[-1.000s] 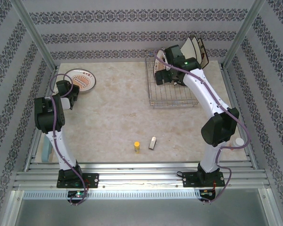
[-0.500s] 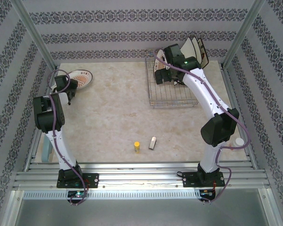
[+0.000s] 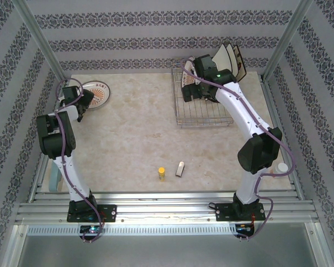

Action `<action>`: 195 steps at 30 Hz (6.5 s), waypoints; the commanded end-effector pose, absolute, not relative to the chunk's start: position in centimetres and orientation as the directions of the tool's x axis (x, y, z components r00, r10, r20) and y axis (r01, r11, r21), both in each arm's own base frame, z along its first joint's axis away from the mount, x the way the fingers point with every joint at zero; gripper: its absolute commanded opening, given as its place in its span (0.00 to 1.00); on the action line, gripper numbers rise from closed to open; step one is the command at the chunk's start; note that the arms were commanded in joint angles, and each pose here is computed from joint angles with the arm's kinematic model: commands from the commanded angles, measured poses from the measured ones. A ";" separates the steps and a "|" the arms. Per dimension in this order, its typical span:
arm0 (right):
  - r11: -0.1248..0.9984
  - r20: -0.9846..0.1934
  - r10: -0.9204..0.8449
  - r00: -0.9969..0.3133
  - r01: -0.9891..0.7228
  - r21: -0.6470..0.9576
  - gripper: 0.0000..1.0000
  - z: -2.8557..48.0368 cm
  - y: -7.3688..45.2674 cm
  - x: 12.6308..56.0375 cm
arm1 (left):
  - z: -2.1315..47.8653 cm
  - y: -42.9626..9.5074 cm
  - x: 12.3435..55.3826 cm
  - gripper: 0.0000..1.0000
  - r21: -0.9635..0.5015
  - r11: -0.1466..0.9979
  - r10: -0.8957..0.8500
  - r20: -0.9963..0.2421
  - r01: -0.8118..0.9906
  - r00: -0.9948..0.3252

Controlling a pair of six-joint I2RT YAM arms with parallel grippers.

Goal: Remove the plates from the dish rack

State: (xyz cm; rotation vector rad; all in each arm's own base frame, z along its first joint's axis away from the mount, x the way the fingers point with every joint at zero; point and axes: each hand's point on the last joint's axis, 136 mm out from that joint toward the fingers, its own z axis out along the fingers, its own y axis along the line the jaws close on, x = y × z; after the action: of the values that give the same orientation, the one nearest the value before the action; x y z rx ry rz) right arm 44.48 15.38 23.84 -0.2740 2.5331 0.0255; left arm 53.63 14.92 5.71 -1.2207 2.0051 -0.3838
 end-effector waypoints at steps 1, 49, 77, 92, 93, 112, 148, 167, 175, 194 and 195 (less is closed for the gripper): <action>0.978 -0.601 -0.178 -0.779 -0.210 -0.018 0.98 25.6 15.3 44.2 | 6.9 14.6 52.1 1.00 -0.471 0.630 -0.772 -0.471 -0.618 -0.427; 0.997 -0.733 -0.043 -0.679 -0.071 0.007 0.66 18.9 16.6 62.9 | 15.3 -0.5 37.5 1.00 -0.053 0.998 -0.049 -0.368 -0.032 -0.929; 0.998 -0.823 -0.057 -0.566 -0.066 -0.023 0.00 28.3 17.4 60.3 | 15.1 -0.2 38.6 1.00 -0.039 0.998 -0.065 -0.394 -0.053 -0.917; 0.990 -0.863 -0.119 -0.491 -0.125 -0.066 0.00 38.6 16.9 52.3 | 15.2 -0.1 39.1 1.00 -0.033 0.998 -0.070 -0.403 -0.061 -0.913; 0.989 -0.863 -0.121 -0.491 -0.131 -0.064 0.00 38.8 17.0 51.9 | 15.2 -0.1 39.1 1.00 -0.035 0.998 -0.070 -0.403 -0.061 -0.913; 0.372 -0.529 0.301 -0.794 -0.413 0.831 0.00 31.1 23.0 46.4 | 16.8 -1.4 40.0 1.00 -0.068 0.998 -0.046 -0.446 -0.018 -0.894; 0.295 -0.443 0.214 -0.870 -0.375 0.879 0.00 25.2 31.8 45.0 | 25.4 -13.6 43.3 0.57 -0.726 0.618 -0.334 -0.589 0.301 -0.736; 0.340 -0.468 0.180 -0.865 -0.391 0.855 0.47 25.9 32.3 44.8 | 24.7 -13.6 44.3 0.00 -0.759 0.586 -0.381 -0.566 0.282 -0.731; 0.672 -0.531 0.153 -0.834 -0.306 0.674 0.98 24.0 25.4 45.6 | 25.4 -7.6 46.4 0.00 -0.760 0.632 -0.554 -0.579 0.151 -0.598; 0.987 -0.486 -0.125 -0.865 -0.160 0.031 0.98 21.6 12.6 43.3 | 21.9 9.3 49.1 0.00 -0.815 0.530 -0.847 -0.498 -0.235 -0.186; 0.987 -0.491 -0.127 -0.862 -0.160 0.025 0.98 21.8 12.6 43.3 | 21.6 9.8 49.2 0.00 -0.819 0.521 -0.853 -0.491 -0.242 -0.175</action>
State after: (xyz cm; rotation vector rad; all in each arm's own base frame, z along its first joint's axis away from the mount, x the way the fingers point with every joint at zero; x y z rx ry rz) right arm 43.87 13.80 21.57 -0.1623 2.6013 0.2133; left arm 47.88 7.64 19.73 -0.9177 1.8268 -0.7176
